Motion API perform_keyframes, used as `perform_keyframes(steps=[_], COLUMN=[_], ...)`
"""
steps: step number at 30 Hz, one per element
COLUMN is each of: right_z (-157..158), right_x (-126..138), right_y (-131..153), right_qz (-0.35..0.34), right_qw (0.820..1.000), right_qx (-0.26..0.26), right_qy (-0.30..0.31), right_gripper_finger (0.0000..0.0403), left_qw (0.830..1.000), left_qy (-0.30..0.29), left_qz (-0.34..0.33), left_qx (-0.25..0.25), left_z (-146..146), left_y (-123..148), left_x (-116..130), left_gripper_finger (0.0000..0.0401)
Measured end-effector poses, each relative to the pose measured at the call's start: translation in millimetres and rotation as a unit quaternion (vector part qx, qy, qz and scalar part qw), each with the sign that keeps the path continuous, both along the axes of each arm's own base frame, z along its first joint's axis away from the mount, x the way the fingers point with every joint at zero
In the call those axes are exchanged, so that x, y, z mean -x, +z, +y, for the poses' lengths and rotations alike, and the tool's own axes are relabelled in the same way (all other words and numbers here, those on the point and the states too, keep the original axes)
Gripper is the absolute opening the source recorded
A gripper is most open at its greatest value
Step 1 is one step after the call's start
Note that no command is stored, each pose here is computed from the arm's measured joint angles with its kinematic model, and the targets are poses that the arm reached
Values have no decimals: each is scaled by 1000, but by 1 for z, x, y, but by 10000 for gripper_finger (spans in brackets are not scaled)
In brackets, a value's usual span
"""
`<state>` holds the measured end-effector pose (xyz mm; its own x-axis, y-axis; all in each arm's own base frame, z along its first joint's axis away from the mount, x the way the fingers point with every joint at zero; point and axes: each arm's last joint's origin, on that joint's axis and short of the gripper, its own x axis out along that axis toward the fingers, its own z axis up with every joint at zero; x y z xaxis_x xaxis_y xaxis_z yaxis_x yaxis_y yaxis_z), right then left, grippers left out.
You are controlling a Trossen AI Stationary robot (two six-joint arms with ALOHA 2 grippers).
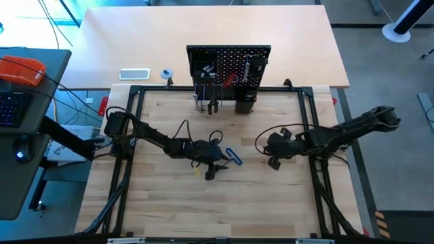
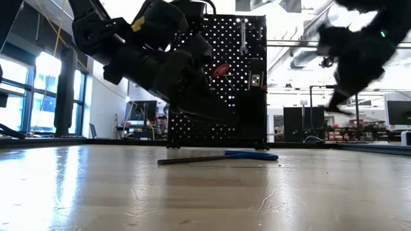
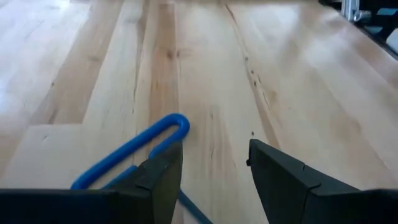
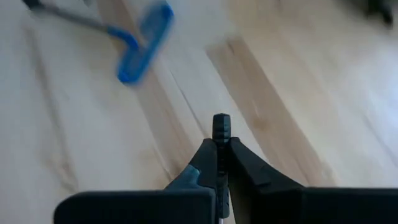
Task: Hang tools onto peg board
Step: Put the nut driver into the top bin on the pegboard
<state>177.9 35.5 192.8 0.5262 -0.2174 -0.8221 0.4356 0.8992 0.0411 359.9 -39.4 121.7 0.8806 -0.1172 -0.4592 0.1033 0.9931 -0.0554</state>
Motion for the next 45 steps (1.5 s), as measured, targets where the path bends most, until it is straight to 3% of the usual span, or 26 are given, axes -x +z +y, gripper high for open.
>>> perform_keyframes(steps=[7,12,16,20,24,28,41,45], right_z=[10,16,14,6,-9,-29,-105,-128], right_x=[-22,-29,-38,-51,-65,-86,-164,-184], right_y=[47,85,121,160,197,226,282,288], right_qz=[-102,-157,-224,-291,-339,-356,-387,-389], right_qw=[993,982,961,927,894,874,840,840], right_qx=[23,73,136,212,267,300,336,333], right_qy=[55,78,92,103,120,141,177,179], right_gripper_finger=[5,4,4,4,4,4,4,3], left_qw=[1000,1000,1000,1000,999,998,998,998], left_qy=[-10,-14,-15,-17,-16,-14,-13,-13], left_qz=[-2,-1,1,9,33,55,65,66], left_qx=[-2,-5,-7,-11,-11,-9,-9,-10], left_z=[0,0,0,0,0,0,0,0], left_y=[0,0,0,-1,-2,-2,1,1], left_x=[0,0,0,1,4,8,10,10], left_gripper_finger=[177,177,177,177,177,177,177,177])
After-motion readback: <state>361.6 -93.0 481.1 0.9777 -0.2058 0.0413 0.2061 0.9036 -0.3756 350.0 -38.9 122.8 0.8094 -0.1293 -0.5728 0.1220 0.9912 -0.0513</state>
